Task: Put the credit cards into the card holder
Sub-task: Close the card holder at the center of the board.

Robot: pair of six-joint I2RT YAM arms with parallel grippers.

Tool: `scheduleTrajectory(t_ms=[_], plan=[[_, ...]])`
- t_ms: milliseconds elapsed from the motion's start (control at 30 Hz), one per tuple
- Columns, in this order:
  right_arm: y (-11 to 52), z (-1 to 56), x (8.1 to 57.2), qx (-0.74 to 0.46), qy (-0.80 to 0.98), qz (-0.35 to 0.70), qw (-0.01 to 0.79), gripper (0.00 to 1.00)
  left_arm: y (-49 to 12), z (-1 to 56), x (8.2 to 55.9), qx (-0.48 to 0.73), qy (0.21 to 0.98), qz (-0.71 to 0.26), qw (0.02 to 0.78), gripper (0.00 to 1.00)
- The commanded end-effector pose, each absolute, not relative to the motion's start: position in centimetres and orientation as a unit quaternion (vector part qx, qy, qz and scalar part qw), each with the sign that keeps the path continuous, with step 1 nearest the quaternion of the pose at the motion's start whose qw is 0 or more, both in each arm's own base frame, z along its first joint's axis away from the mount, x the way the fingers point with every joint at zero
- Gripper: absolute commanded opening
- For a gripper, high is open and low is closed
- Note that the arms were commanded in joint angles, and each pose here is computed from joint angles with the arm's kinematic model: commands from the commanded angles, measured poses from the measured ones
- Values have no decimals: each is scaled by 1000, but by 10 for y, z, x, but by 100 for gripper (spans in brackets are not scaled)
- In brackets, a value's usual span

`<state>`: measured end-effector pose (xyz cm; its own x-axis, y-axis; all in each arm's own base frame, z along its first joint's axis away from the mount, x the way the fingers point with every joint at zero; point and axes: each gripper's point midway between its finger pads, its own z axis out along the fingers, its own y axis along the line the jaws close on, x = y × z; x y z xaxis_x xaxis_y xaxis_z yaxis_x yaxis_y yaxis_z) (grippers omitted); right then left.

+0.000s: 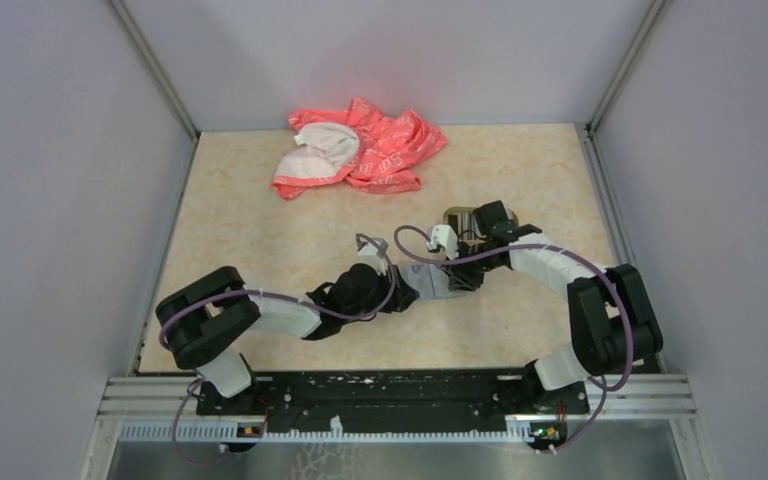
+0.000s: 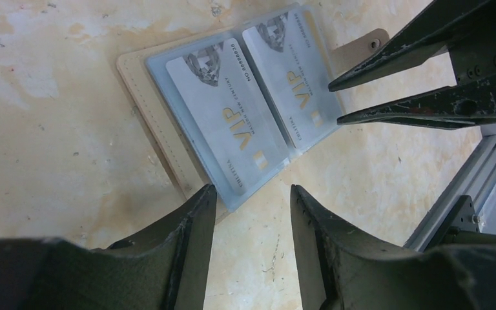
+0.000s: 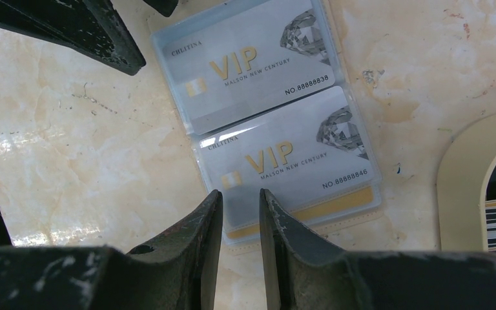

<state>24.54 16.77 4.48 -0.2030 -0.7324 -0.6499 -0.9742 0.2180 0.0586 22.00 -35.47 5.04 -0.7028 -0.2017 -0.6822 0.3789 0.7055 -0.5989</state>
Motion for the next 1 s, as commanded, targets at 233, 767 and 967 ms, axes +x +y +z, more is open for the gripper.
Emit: scheduleTrajectory(t_ms=[233,767,967], plan=[[180,62,258,-583,723,245,277,27,-361,49,234,34,856,-350,379,54],[179,72,265,-574,729,232,292,27,-350,66,229,35,842,-364,397,55],[162,76,282,-543,756,197,307,27,-335,59,234,8,859,-324,397,70]])
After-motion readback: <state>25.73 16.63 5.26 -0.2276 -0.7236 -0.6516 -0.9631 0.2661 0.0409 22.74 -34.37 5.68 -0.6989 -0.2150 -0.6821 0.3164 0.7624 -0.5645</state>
